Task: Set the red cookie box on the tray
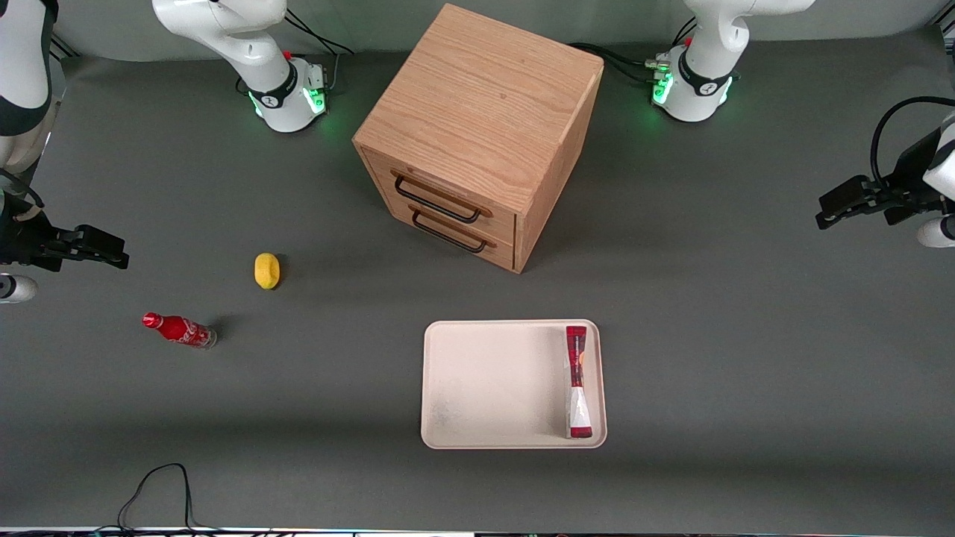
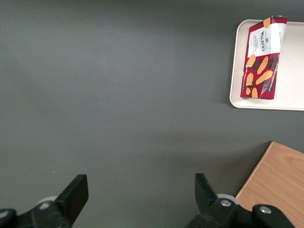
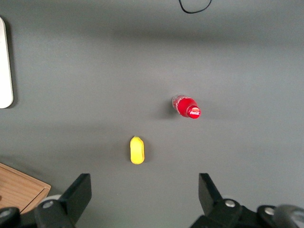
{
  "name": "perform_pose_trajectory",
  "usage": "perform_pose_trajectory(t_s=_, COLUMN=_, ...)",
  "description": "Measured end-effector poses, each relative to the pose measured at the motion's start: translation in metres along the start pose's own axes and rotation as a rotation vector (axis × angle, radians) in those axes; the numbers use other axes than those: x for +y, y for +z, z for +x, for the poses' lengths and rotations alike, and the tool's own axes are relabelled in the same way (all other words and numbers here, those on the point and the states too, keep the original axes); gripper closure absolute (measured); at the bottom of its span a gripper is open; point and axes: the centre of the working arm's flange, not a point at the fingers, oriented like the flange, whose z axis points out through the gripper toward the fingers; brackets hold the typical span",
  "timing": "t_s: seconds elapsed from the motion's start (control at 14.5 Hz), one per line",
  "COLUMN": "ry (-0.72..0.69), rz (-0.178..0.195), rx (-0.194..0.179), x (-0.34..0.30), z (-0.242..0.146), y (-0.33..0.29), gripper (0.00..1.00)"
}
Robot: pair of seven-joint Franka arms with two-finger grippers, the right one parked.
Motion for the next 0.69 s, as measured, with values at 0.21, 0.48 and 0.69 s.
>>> perform_pose_trajectory(t_s=0.21, ry=0.008, rz=0.012, rx=-0.018, x=-0.0010, z=-0.0020, y=0.0015, gripper=0.00)
perform_pose_trajectory(t_s=0.48, ry=0.012, rz=0.019, rx=-0.025, x=-0.0016, z=-0.0027, y=0.0022, gripper=0.00)
perform_pose_trajectory(t_s=0.69, ry=0.012, rz=0.020, rx=-0.025, x=-0.0017, z=-0.0027, y=0.0022, gripper=0.00)
